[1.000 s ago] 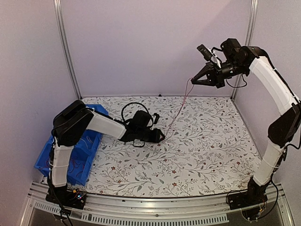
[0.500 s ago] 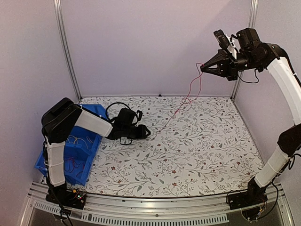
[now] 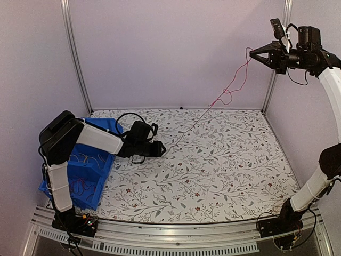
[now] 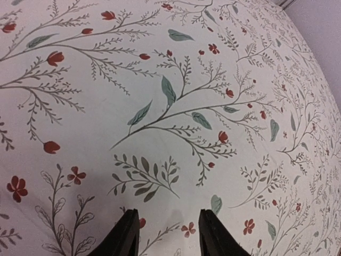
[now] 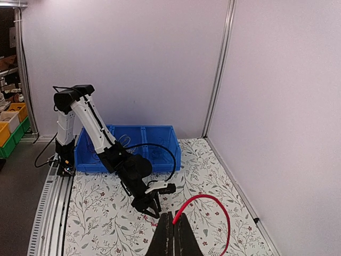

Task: Untangle the cables

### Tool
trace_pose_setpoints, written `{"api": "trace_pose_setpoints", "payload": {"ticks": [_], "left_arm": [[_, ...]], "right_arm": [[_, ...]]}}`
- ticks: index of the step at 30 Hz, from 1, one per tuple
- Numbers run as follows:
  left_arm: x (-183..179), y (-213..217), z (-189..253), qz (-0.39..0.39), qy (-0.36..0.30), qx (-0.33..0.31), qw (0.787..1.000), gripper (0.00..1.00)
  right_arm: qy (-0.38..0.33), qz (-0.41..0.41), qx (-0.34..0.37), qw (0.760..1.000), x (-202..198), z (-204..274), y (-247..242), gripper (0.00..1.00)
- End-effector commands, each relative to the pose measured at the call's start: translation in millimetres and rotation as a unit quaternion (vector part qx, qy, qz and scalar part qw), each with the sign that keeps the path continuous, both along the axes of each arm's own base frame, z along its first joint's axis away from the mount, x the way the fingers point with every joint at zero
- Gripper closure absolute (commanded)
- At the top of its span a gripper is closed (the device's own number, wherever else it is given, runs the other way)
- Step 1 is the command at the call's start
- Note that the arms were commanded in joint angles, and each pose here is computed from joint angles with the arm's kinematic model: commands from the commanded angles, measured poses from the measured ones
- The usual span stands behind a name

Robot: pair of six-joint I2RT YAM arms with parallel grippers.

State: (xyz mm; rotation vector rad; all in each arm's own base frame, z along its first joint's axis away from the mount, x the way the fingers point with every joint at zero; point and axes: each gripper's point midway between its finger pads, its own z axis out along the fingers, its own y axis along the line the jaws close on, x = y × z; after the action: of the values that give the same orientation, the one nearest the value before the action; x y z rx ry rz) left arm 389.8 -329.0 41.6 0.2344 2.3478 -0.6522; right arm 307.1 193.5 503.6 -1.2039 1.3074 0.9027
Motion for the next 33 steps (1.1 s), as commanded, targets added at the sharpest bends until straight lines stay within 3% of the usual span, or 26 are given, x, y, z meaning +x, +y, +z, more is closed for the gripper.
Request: {"api": "trace_pose_setpoints", "payload": {"ticks": [1, 9, 14, 19, 21, 28, 33], "left_arm": [[-8, 12, -25, 0.01, 0.029, 0.025, 0.999, 0.62], [-9, 4, -2, -0.004, -0.002, 0.024, 1.0, 0.6], [-16, -17, 72, -0.035, -0.121, -0.002, 0.992, 0.56], [-46, -61, 170, -0.085, -0.284, -0.029, 0.955, 0.3], [-59, -80, 205, -0.112, -0.325, -0.06, 0.937, 0.25], [-93, -141, 279, -0.203, -0.418, -0.106, 0.879, 0.24], [-86, -182, 276, -0.224, -0.421, -0.09, 0.874, 0.24]], "right_arm": [[-0.027, -0.023, 0.023, 0.999, -3, 31, -15, 1.0], [0.012, -0.114, 0.008, 0.993, 47, -13, -25, 1.0], [0.05, -0.12, -0.005, 0.991, 54, -55, -26, 1.0], [0.106, -0.108, -0.015, 0.988, 49, -102, -12, 1.0], [0.128, -0.1, -0.023, 0.986, 46, -123, -1, 1.0], [0.167, -0.061, -0.038, 0.983, 27, -157, 37, 1.0], [0.184, -0.038, -0.035, 0.982, 19, -160, 51, 1.0]]}}
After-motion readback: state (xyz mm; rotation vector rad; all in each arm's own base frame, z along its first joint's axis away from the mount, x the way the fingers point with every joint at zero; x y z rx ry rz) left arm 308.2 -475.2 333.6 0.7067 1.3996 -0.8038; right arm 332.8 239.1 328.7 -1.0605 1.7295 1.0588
